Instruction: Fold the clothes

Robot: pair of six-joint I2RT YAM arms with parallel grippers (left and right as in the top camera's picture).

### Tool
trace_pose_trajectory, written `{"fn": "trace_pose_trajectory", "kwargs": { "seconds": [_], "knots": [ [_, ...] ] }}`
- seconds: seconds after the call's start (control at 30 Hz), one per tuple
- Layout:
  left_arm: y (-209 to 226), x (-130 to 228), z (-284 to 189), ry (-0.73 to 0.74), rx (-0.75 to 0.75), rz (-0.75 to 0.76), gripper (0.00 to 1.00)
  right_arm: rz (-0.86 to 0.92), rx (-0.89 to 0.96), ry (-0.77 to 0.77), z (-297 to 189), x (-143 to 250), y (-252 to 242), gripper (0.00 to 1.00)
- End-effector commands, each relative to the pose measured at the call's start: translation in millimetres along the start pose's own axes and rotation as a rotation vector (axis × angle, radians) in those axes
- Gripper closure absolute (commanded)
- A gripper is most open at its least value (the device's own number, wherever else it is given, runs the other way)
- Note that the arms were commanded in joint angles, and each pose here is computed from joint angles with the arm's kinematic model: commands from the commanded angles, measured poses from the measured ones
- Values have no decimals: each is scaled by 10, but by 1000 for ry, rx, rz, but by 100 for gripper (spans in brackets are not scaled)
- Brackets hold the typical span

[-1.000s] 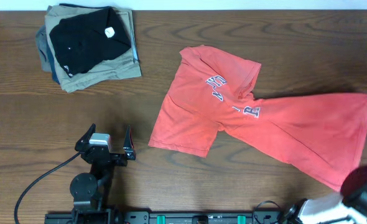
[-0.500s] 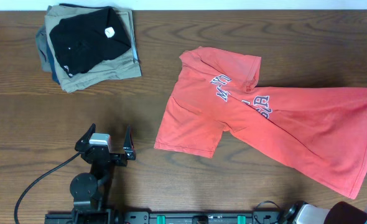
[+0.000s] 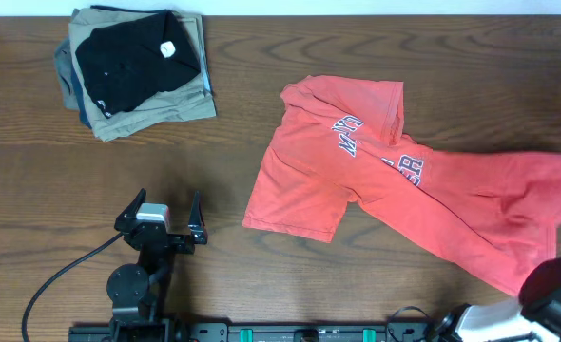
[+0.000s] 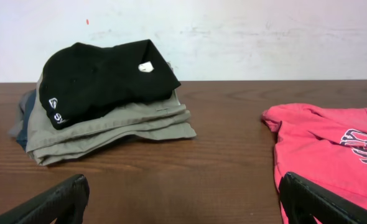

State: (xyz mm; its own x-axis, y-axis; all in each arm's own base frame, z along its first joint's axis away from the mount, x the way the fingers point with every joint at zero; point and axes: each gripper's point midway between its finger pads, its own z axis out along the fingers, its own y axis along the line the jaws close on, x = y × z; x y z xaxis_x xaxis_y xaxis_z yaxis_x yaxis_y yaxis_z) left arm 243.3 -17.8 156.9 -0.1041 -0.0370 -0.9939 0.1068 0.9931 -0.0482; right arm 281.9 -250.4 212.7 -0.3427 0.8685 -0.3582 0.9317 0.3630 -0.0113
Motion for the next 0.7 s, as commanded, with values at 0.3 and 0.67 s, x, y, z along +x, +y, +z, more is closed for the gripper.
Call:
{"fn": "trace_pose_trajectory", "kwargs": {
  "seconds": [0.3,0.67],
  "knots": [
    [-10,153,18,35,8,9,2,34,-144,155,-176,295,-13,8],
    [-11,152,18,35,9,9,2,-31,-177,227,-536,1041,-177,7]
  ]
}}
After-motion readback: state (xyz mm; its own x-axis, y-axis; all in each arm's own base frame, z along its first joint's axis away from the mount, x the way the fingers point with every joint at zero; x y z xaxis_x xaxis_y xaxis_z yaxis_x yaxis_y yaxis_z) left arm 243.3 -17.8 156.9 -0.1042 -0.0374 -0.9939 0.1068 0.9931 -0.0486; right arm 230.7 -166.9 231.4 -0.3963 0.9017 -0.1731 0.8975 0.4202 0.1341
